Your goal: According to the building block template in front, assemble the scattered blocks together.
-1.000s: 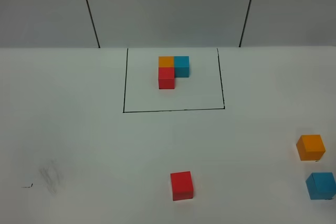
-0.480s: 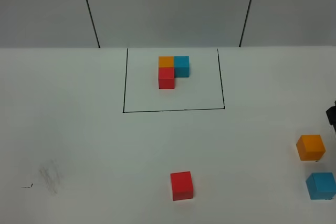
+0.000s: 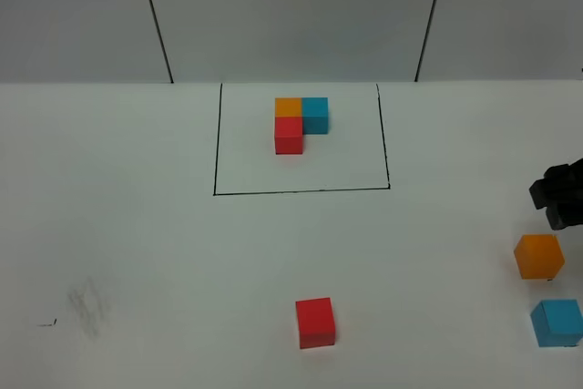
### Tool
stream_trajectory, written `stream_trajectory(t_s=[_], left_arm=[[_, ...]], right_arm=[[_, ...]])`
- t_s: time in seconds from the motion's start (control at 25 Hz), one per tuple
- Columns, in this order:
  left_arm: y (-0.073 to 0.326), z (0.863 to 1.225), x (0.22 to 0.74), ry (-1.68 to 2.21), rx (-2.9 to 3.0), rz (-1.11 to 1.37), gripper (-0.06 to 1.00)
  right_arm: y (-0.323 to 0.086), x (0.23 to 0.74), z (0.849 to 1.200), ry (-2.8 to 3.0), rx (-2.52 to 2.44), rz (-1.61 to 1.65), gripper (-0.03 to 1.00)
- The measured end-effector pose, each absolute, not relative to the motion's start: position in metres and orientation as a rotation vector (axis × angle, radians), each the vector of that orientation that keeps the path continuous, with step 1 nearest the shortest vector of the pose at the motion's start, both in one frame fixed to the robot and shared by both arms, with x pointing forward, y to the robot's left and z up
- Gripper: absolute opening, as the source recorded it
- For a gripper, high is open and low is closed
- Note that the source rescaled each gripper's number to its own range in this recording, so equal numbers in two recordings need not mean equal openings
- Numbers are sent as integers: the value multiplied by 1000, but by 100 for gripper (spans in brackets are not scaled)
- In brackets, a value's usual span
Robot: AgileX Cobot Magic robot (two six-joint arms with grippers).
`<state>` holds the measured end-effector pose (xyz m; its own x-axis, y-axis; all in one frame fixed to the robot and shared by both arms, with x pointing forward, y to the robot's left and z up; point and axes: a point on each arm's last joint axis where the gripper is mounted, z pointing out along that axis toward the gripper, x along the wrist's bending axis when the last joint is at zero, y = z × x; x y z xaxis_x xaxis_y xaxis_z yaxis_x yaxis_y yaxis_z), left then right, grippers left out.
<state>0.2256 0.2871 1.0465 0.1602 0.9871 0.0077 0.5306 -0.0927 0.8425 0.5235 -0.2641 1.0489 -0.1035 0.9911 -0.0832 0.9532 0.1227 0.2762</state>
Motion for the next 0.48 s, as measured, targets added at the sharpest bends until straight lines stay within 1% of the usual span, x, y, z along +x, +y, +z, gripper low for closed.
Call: stream_trajectory(t_s=[0.16, 0.48], left_arm=[[287, 1047, 226, 1459, 1722, 808, 99], [287, 1047, 226, 1459, 1722, 807, 99]], right_arm=[[-262, 535, 1032, 2175, 1928, 189, 52], [-260, 550, 1010, 2186, 1927, 187, 52]])
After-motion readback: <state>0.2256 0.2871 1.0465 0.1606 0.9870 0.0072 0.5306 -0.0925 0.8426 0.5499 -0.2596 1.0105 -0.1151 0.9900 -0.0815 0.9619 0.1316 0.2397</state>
